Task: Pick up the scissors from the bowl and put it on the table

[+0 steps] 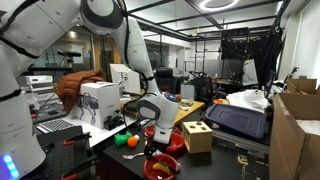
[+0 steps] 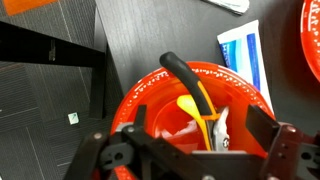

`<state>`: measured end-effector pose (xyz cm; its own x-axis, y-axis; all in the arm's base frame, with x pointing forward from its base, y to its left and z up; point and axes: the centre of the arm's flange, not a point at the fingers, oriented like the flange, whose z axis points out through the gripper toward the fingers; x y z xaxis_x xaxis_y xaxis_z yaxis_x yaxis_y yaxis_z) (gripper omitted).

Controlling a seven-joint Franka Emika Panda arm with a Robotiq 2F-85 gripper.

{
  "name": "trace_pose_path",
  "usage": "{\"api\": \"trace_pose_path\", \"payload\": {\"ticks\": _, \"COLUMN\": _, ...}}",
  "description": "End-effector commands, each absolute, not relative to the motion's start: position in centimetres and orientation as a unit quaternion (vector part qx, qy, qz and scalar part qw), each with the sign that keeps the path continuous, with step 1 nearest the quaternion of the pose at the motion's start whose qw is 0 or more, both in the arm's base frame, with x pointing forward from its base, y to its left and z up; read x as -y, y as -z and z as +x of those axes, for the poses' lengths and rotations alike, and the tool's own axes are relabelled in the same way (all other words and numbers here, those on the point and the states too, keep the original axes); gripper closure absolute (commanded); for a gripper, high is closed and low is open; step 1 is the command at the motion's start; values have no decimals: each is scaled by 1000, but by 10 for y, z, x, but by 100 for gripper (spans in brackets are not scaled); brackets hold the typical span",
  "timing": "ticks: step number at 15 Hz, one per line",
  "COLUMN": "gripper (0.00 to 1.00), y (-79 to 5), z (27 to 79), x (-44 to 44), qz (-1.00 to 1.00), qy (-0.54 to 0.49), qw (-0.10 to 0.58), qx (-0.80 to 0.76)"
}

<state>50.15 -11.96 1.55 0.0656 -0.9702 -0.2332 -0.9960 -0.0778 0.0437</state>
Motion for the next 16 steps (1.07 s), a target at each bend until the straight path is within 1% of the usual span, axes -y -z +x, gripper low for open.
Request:
{"api": "trace_pose_path", "payload": {"ticks": 1, "gripper": 0, "y": -19, "z": 504, "x": 124, "qz": -723, "qy": -108, "qw": 59, "qx": -680}}
{"api": "trace_pose_path", "payload": {"ticks": 9, "gripper": 0, "y": -19, "z": 517, "x": 140, "qz": -734, "qy": -105, "qw": 42, "qx": -670}}
{"api": "trace_pose_path", "payload": {"ticks": 16, "gripper": 0, "y": 0, "z": 523, "x": 133, "qz": -739, "qy": -125, "qw": 47, "qx": -660}}
